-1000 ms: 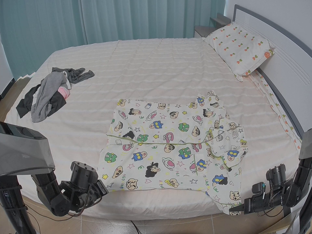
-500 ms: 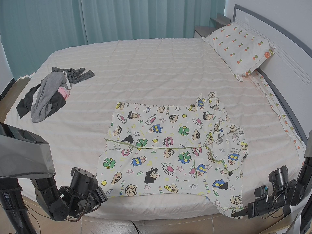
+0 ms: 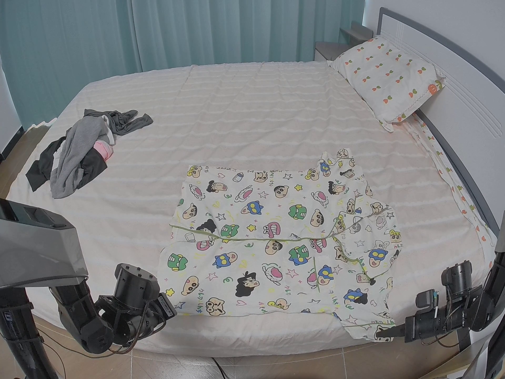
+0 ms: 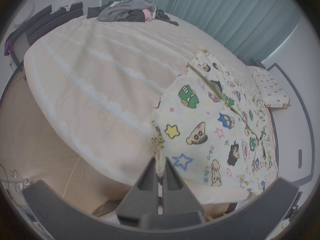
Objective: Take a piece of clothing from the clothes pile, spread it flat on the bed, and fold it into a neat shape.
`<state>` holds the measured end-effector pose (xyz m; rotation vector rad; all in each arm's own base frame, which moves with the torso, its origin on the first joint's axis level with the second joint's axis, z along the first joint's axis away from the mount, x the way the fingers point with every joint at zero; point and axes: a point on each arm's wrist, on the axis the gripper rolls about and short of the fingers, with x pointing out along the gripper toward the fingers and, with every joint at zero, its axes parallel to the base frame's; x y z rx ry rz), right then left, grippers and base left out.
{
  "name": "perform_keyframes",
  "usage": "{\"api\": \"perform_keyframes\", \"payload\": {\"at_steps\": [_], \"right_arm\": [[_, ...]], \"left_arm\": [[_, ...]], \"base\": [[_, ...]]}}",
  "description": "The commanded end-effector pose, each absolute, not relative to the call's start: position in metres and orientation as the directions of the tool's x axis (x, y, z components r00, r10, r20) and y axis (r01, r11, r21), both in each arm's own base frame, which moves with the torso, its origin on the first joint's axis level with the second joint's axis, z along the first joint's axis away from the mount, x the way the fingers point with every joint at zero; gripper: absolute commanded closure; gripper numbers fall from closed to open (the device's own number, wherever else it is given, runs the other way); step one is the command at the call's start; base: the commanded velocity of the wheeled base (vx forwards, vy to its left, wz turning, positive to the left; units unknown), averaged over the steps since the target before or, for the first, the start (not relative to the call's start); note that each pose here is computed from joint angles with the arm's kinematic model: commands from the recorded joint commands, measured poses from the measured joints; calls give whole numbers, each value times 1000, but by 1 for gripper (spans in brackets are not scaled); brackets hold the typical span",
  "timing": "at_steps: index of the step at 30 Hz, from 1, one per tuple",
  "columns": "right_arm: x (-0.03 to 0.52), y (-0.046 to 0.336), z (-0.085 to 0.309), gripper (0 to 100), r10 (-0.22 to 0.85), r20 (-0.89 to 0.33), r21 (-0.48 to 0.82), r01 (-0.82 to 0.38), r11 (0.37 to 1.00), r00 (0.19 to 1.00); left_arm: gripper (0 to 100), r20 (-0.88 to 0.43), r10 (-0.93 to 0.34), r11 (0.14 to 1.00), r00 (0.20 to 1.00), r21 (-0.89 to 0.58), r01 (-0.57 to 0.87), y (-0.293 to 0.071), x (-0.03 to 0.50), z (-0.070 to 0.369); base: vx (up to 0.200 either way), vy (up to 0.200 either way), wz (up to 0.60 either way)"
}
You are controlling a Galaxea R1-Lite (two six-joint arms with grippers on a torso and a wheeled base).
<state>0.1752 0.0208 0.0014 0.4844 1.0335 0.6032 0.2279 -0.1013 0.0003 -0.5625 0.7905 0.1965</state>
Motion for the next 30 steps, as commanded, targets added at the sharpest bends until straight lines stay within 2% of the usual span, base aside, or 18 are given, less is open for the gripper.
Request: {"api": "perform_keyframes", "payload": {"at_steps": [1,7,18,30], "right_arm": [[177,16,1,100,683,-613,653,-233,721,396],[184,15,7,100,703,-560,657,-283,699,438],[211,17,38,100,748,-337,694,-386,607,571],[266,16,34,100,746,-268,672,-437,598,609]], "left_arm": [[100,-669,-39,823,742,-442,-356,-105,239,11],[100,-625,-49,810,779,-481,-335,-111,254,20],[100,-534,-35,771,845,-553,-317,-113,295,42],[100,-525,0,747,851,-566,-349,-113,345,59]], "base": [[0,0,0],[0,0,0],[0,0,0],[0,0,0]]}}
